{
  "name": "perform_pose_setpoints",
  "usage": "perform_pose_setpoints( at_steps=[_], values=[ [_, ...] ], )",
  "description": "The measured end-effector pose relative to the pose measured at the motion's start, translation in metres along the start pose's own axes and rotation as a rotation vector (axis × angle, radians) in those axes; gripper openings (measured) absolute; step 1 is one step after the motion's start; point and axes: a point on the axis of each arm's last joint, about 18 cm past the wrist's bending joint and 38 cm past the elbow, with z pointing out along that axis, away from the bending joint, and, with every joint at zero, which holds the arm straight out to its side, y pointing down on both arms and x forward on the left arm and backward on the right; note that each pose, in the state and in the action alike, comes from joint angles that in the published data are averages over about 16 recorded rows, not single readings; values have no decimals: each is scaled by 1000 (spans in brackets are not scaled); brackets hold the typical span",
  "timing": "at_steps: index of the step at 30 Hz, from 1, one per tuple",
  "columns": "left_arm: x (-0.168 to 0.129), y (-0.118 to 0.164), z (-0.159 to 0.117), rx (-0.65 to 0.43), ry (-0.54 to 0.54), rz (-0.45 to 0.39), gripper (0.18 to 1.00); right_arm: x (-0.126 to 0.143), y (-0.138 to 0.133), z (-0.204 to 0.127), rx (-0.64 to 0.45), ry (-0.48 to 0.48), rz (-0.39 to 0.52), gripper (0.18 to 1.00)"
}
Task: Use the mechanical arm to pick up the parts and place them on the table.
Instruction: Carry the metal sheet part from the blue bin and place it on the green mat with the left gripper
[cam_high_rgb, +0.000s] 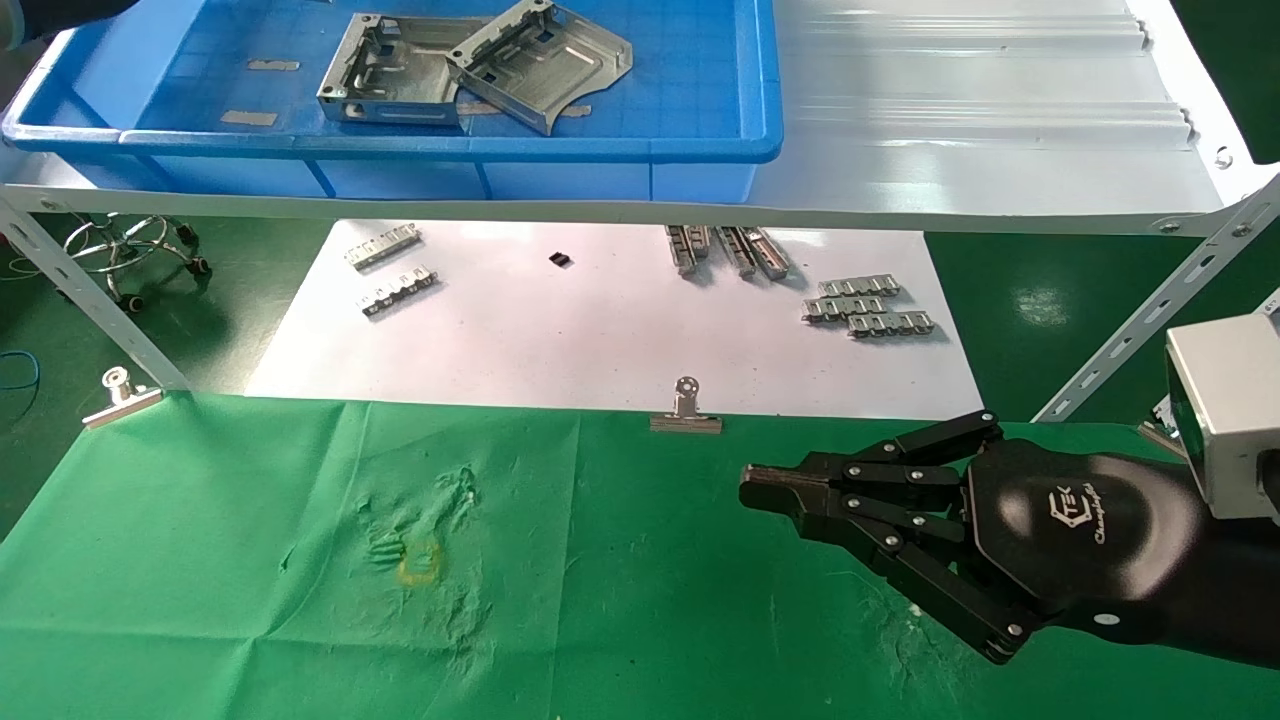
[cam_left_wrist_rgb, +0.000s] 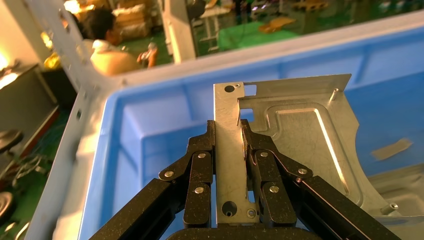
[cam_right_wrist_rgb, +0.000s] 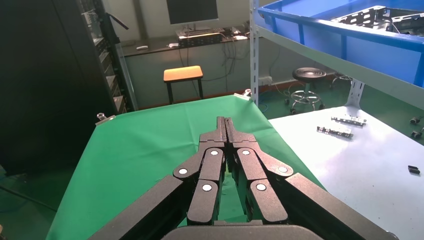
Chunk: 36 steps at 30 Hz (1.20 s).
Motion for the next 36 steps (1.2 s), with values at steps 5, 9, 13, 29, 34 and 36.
perform_pose_setpoints(
  at_steps=[5,9,13,29,34,36],
  values=[
    [7,-10,-9,44,90,14,269,0,0,0,0,0,0,192],
    [18,-13,-20,69,197,35,269,0,0,0,0,0,0,192],
    [31,-10,-37,88,329,68,269,0,0,0,0,0,0,192],
    [74,25,-127,142,791,261,268,0,0,0,0,0,0,192],
    [88,42,-157,142,886,355,268,0,0,0,0,0,0,192],
    [95,52,-168,131,925,396,268,0,0,0,0,0,0,192]
  ],
)
